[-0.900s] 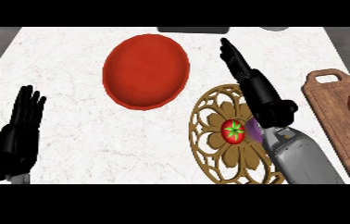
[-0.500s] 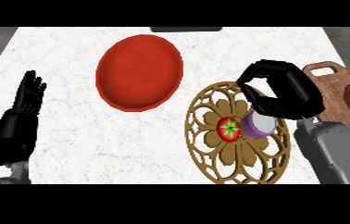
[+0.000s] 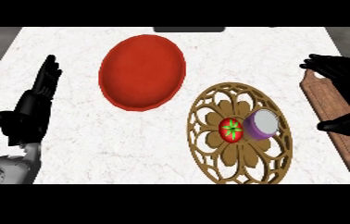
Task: Pick the can from the placemat and place it in the bowl
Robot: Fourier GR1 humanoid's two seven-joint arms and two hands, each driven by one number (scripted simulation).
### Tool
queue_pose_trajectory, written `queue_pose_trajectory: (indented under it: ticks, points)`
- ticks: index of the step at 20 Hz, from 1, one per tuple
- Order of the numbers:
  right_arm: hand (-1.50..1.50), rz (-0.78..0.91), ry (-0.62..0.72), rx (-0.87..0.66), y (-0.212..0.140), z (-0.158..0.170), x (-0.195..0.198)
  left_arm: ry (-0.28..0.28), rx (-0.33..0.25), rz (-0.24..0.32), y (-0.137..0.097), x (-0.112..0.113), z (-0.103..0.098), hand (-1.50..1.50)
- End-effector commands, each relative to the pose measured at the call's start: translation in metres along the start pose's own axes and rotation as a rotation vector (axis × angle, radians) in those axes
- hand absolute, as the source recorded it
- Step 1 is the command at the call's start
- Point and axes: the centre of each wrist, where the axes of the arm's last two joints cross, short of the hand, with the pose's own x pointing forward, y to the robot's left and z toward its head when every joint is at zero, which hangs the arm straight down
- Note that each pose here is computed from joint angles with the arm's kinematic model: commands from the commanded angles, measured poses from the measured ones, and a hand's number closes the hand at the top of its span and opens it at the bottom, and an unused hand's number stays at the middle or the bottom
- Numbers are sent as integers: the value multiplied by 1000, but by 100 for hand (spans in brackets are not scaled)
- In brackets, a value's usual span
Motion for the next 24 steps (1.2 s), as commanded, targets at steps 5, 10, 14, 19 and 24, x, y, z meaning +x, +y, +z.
queue_pose_trajectory:
  ticks: [5, 10, 14, 19, 24]
  points:
    - [-150, 293, 109, 271, -40, -16, 55, -2, -35, -12, -26, 9, -2, 0]
    - [-150, 472, 203, 427, -27, -46, 70, 2, -31, -24, -19, 19, -16, 0]
    - [-150, 528, 240, 552, -1, -59, 57, 43, -18, -26, -26, 20, -13, 0]
    - [-150, 546, 299, 671, 15, -74, 45, 22, -31, -22, -14, 18, -22, 0]
    - [-150, 614, 319, 756, 42, -85, 41, 22, -19, -11, -27, 21, -15, 0]
